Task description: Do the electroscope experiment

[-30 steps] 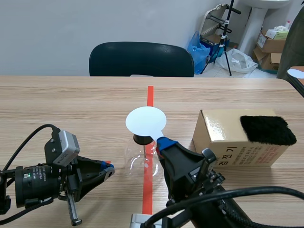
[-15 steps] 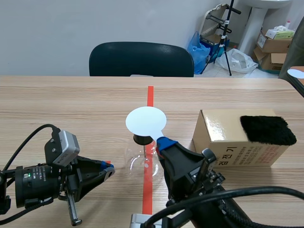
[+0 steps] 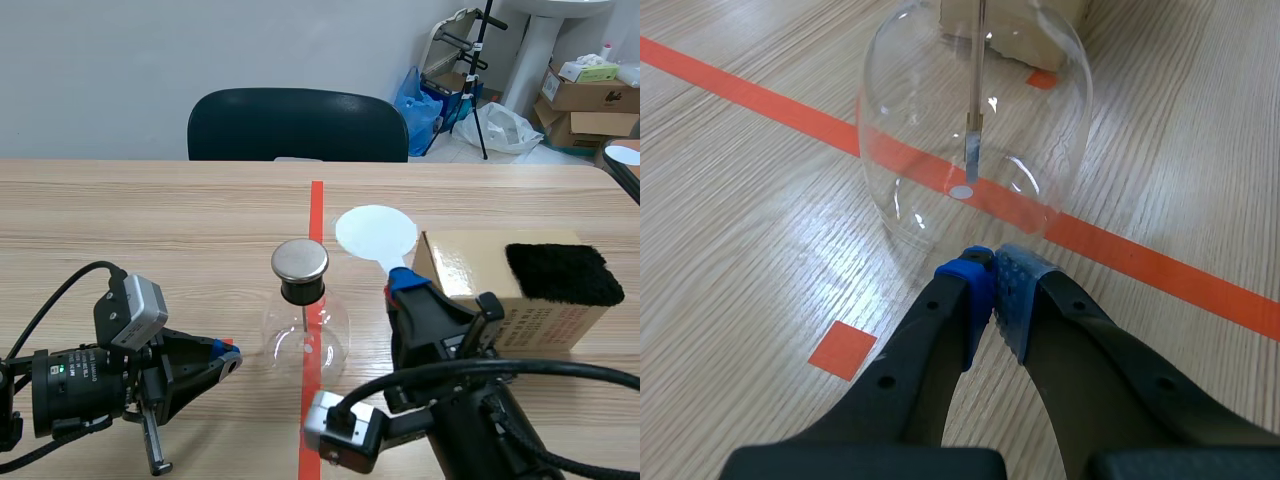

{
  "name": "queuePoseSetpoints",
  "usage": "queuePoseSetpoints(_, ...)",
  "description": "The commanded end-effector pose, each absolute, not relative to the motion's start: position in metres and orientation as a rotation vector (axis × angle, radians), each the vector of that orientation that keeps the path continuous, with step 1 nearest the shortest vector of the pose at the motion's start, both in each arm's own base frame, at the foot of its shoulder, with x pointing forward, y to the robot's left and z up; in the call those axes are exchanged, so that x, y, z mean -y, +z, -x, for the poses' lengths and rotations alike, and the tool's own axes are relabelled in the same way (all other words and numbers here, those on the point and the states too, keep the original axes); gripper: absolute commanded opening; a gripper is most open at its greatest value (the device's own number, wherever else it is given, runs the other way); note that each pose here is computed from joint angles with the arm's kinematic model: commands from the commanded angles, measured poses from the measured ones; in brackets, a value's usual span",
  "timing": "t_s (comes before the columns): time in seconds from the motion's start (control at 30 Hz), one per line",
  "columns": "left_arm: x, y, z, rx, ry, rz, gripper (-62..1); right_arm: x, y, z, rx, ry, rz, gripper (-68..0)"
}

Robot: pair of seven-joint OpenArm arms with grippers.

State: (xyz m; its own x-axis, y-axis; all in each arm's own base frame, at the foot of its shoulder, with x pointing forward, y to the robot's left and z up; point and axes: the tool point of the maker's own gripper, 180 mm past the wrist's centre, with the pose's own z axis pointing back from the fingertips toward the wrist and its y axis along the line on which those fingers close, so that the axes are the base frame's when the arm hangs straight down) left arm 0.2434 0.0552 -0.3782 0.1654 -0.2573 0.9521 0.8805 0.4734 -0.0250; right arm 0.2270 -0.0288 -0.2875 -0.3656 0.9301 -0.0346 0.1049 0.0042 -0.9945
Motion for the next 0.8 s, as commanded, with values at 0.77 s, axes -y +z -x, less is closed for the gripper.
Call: queuePoseSetpoints(0.77, -0.049, -0.367, -0.248, 1.158, -0.899, 0.716, -59.2, 0.079, -0.278, -0.242, 1.383, 1.205, 1.258, -66.5)
